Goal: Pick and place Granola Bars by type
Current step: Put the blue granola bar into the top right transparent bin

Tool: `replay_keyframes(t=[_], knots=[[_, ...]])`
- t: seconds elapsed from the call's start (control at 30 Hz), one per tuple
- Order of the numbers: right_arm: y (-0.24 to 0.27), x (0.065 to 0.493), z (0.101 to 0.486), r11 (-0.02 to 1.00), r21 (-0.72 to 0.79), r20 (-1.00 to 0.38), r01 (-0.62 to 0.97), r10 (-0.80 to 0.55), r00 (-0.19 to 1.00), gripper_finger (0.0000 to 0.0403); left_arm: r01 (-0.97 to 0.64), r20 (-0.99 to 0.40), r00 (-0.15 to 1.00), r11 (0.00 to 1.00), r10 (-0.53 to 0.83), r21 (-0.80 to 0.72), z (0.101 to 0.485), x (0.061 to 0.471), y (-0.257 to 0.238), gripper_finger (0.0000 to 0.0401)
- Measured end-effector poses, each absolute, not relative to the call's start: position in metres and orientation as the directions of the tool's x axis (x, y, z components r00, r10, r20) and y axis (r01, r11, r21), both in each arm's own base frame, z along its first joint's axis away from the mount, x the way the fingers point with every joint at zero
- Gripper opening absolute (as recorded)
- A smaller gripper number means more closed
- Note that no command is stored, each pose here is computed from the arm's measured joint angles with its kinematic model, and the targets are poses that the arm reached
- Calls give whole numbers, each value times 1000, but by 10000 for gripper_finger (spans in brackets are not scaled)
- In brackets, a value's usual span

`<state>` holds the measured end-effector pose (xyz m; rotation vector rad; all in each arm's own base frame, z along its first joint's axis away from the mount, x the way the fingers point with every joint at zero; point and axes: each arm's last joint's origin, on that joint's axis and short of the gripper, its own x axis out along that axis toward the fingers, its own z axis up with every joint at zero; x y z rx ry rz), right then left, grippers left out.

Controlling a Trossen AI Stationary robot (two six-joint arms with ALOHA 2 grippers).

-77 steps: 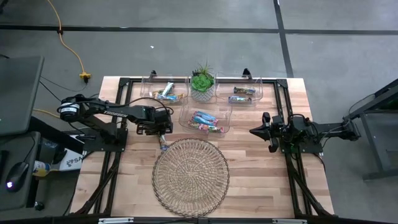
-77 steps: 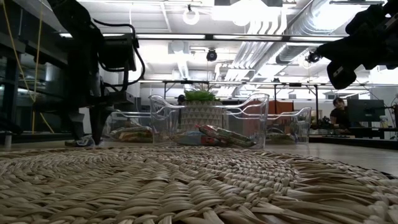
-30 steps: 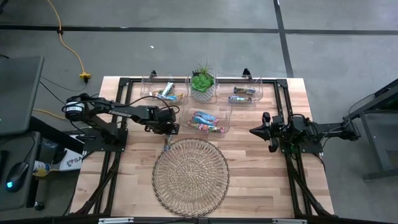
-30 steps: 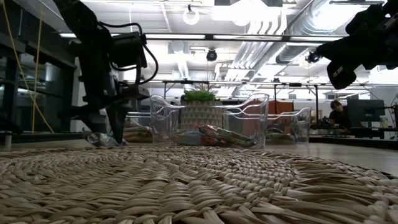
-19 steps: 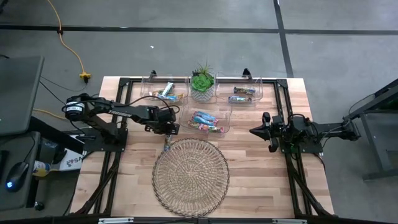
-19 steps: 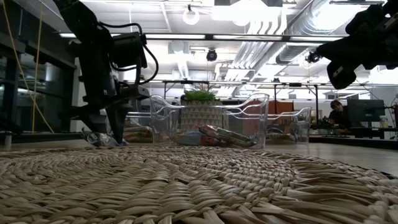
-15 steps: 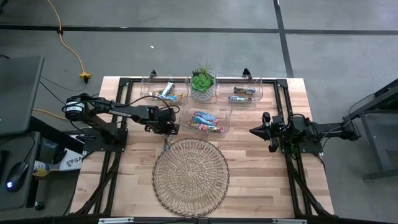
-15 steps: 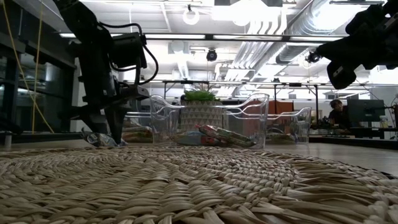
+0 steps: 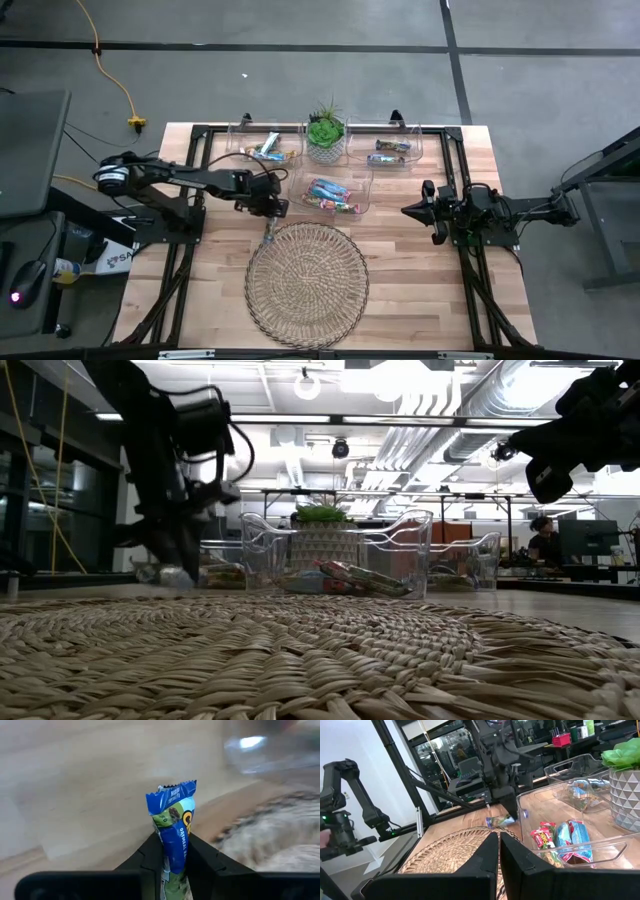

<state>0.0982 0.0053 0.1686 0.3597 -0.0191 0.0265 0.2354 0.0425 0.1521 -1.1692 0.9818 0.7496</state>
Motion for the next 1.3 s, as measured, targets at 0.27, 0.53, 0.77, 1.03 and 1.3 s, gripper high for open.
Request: replay_keyframes(t=[0.27, 0.53, 0.77, 1.03, 1.3], knots=[[5, 98, 169, 936, 352, 24, -29, 22, 999, 0, -773, -825, 565, 358, 14, -523, 187, 229, 41, 57], [5, 98, 169, 936, 352, 24, -29, 22, 999, 0, -442, -491, 869, 537, 57, -719, 241, 233, 41, 57], [5, 98, 169, 936, 352, 24, -29, 22, 999, 0, -190, -197, 979, 642, 61, -743, 276, 235, 41, 57], [5, 98, 169, 936, 352, 24, -29, 22, 999, 0, -123, -101, 992, 714, 73, -689, 301, 242, 43, 57], [5, 98, 169, 936, 352, 24, -30, 23, 999, 0, -84, -35, 996, 906, 76, -415, 365, 273, 49, 57]])
